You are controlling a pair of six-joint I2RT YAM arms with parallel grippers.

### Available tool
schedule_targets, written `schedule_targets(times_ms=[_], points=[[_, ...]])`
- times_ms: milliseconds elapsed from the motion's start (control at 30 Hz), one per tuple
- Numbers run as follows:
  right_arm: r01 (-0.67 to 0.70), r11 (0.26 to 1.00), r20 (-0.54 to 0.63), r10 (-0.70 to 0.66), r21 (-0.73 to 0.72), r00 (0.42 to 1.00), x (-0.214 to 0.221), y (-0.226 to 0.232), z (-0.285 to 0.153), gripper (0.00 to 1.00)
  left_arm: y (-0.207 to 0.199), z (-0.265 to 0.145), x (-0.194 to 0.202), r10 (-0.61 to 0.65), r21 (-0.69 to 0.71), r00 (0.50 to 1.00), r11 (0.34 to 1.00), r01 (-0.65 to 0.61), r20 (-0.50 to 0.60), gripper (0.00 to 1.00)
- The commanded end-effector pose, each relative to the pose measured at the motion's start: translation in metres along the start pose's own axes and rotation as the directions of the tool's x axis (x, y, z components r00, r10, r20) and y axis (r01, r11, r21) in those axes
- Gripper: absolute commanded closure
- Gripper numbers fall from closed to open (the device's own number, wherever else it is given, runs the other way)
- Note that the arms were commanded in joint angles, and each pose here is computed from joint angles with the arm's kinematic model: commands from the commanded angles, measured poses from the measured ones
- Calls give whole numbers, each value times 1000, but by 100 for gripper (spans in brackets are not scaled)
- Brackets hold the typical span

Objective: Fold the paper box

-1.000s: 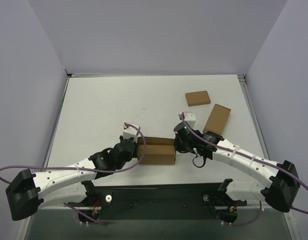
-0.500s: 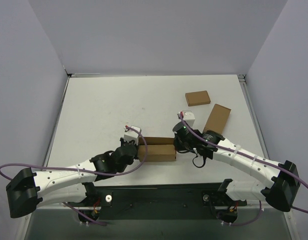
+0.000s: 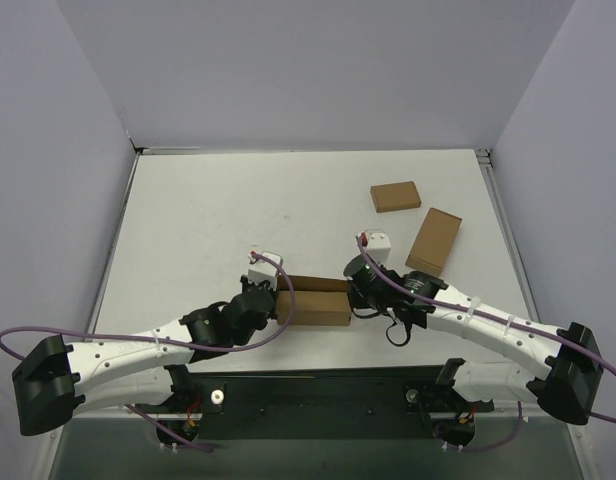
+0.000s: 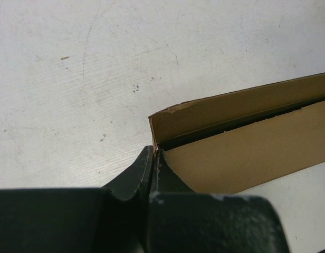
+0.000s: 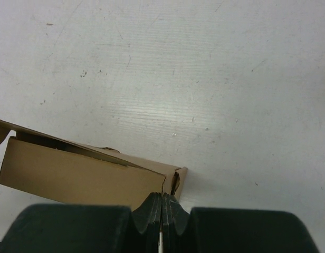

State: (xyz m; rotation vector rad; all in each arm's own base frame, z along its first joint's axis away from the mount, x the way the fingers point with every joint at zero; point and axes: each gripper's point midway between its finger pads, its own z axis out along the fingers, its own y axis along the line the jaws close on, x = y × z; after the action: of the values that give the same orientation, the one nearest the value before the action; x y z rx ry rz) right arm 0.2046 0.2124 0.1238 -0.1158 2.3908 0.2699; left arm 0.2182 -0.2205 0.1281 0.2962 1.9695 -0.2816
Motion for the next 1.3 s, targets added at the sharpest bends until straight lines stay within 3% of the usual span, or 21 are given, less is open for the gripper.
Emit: schedule_targets(times_ms=[0, 400, 1000, 1233, 1267], points=[[-18, 1000, 23, 17, 5, 1000, 1, 1, -3, 100, -20, -2, -22, -72, 62, 996, 996, 68, 55, 100], [4, 999, 22, -5, 52, 1000, 29, -7, 3, 100, -22, -2, -23, -82, 68, 995, 995, 78, 55, 100], [182, 949, -21, -182, 257, 983, 83, -41, 12, 100, -35, -3, -28, -84, 128, 995, 989, 77, 47, 100], [187, 946, -7, -192, 264, 981, 72, -35, 3, 100, -38, -7, -26, -16, 172, 999, 985, 8, 46, 100], [186, 946, 5, -194, 265, 981, 67, -34, 0, 95, -36, -7, -26, 11, 168, 999, 986, -19, 48, 100]])
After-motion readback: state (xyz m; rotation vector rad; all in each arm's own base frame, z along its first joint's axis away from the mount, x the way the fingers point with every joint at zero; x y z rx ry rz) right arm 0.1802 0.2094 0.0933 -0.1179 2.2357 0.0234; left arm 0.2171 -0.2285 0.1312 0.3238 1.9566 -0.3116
